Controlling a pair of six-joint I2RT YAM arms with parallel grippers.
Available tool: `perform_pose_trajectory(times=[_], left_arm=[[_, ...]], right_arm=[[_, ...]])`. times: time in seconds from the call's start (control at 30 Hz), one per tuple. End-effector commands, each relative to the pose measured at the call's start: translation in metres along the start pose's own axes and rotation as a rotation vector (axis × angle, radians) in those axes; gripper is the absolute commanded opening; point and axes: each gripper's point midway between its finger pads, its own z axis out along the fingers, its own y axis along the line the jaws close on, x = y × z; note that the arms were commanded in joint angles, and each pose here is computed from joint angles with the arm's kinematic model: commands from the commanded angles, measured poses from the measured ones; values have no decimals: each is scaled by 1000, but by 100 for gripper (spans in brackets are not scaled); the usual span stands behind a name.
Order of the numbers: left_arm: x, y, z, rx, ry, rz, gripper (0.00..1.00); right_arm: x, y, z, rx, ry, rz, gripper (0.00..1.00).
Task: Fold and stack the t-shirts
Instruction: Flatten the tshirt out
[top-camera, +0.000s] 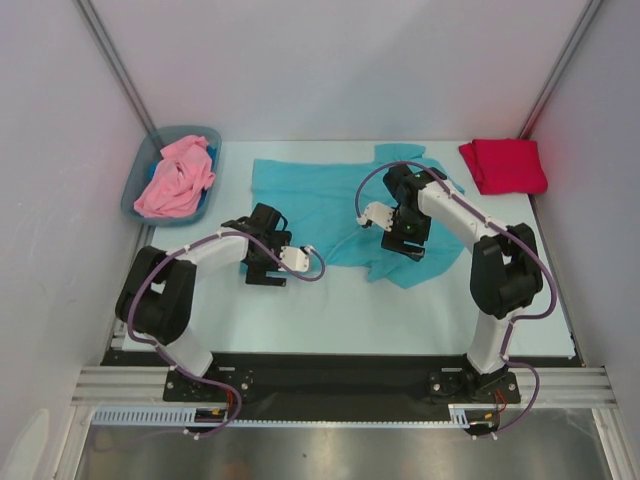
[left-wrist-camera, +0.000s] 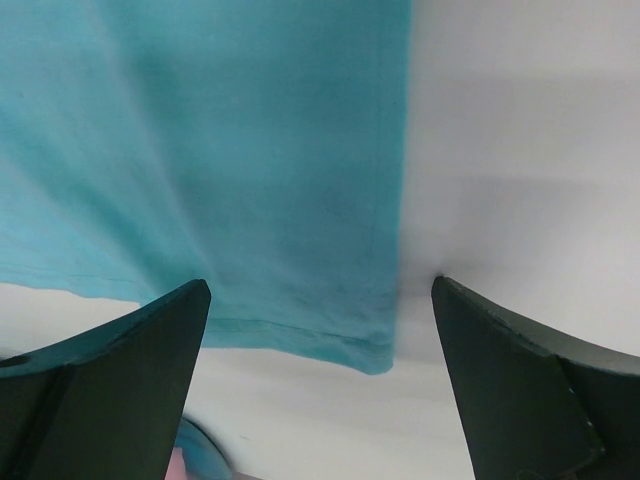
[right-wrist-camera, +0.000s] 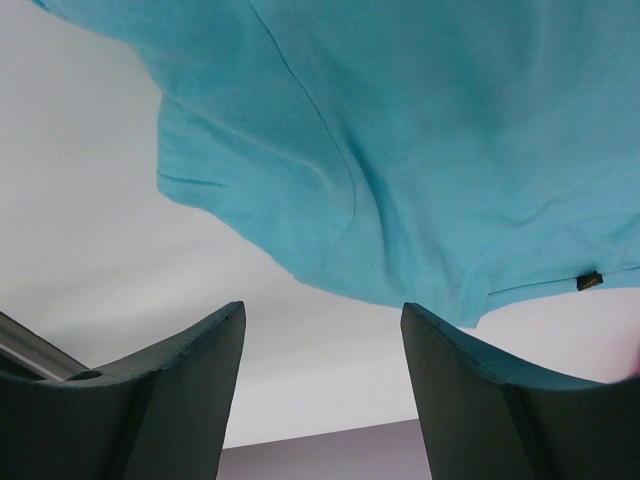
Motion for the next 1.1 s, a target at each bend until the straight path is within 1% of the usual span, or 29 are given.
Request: perform_pose_trajectory(times=[0.0, 0.2, 0.23, 0.33, 0.37, 0.4, 0.43, 0.47, 0.53, 0.67, 0.77, 0.83, 0.97, 1.0, 1.07], left_arm=[[-6, 5, 8, -27, -23, -30, 100], [-6, 5, 13, -29, -28, -38, 99], [-6, 4, 14, -23, -30, -34, 89], [-5, 1, 18, -6, -24, -37, 68], [-6, 1, 18, -2, -26, -37, 54], [-6, 2, 18, -1, -25, -37, 46], [-6, 1, 17, 6, -26, -39, 29], [-5, 2, 17, 6, -28, -39, 23], [-5, 0, 15, 20, -30, -29, 1], [0, -1, 9, 43, -27, -31, 0], [4, 4, -1, 46, -23, -27, 0], [9, 11, -7, 39, -15, -35, 0], [19, 29, -12, 20, 2, -78, 0], [18, 40, -15, 2, -1, -99, 0], [20, 48, -12, -2, 6, -120, 1]], right_arm=[[-1, -2, -11, 31, -9, 21, 70], [-3, -7, -12, 51, -10, 29, 69], [-4, -8, -12, 56, -11, 30, 69], [-4, -12, -13, 68, -10, 27, 69], [-4, -12, -12, 68, -4, 26, 69], [-3, -14, -12, 77, 0, 26, 69], [-3, -15, -12, 79, 3, 23, 70], [-2, -15, -12, 78, 4, 24, 69], [-2, -18, -11, 81, 4, 26, 69], [0, -14, -7, 54, 2, 32, 69], [1, -1, -2, -15, 3, 28, 70], [2, 7, -1, -44, 11, 22, 70], [-12, 24, 4, -106, -36, 8, 72], [-15, 29, 7, -122, -46, 12, 72], [-21, 35, 11, -123, -61, 6, 72]])
